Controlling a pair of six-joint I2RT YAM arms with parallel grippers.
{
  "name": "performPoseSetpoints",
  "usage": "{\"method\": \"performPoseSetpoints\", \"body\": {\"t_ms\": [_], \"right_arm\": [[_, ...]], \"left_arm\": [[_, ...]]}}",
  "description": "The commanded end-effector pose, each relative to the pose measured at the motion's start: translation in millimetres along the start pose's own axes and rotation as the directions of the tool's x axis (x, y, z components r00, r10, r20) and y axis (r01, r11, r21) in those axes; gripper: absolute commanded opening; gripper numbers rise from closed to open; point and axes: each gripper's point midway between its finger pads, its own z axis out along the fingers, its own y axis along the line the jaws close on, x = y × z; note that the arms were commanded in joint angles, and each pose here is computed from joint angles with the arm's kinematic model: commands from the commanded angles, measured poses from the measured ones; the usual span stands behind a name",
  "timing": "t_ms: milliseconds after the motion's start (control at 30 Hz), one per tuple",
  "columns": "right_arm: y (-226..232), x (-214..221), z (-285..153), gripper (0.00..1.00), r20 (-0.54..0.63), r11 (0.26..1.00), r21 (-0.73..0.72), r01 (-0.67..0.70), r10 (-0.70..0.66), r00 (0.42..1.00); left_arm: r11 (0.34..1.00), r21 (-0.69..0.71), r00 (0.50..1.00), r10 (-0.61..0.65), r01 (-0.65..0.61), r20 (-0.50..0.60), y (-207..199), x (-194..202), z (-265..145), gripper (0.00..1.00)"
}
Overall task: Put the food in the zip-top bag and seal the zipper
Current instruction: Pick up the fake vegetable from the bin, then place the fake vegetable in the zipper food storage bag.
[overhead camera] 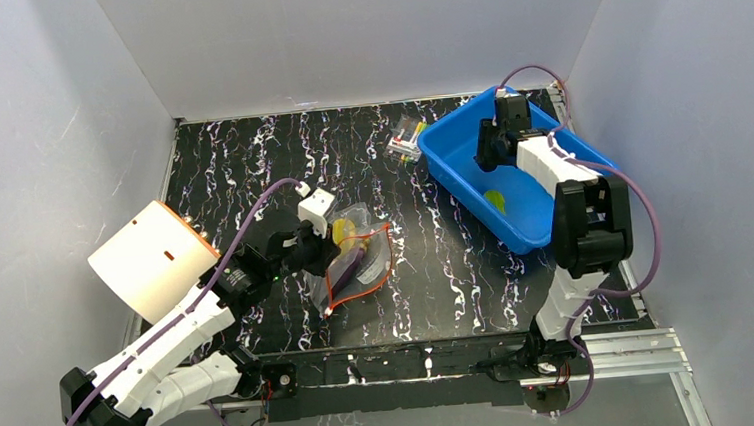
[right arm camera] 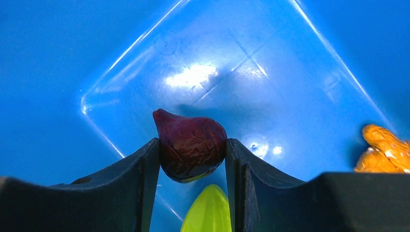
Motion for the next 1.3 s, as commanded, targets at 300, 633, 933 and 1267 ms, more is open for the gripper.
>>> {"method": "performPoseSetpoints", "body": {"t_ms": [300,633,933,1267], "right_arm": [[2.3,-50.2,-88.1,0.35,0.226,1.000,-0.015,-0.026,0.029,0.974],[38.4,-59.7,-150.7,0.34,0.321,0.992,-0.124,0.016,0.025,0.947],[96.1,-54.3,-199.9,0.34,0.373,0.963,-0.253,0.094,0.007,0.928],[165.0,-7.3,-251.6,0.34,0.355,0.843,-0.500,0.200,-0.012,0.935]], "left_arm": [[0.999,-0.003,0.998,-0.049,0.050,0.029,-1.6,-10.3,1.8,0.00],[0.989,-0.048,0.990,-0.136,0.138,0.032,0.8,-30.0,13.5,0.00],[0.977,-0.084,0.981,-0.195,0.196,0.025,1.7,-56.0,31.1,0.00],[0.955,-0.048,0.956,-0.292,0.292,0.009,-1.8,-61.9,44.9,0.00]]}}
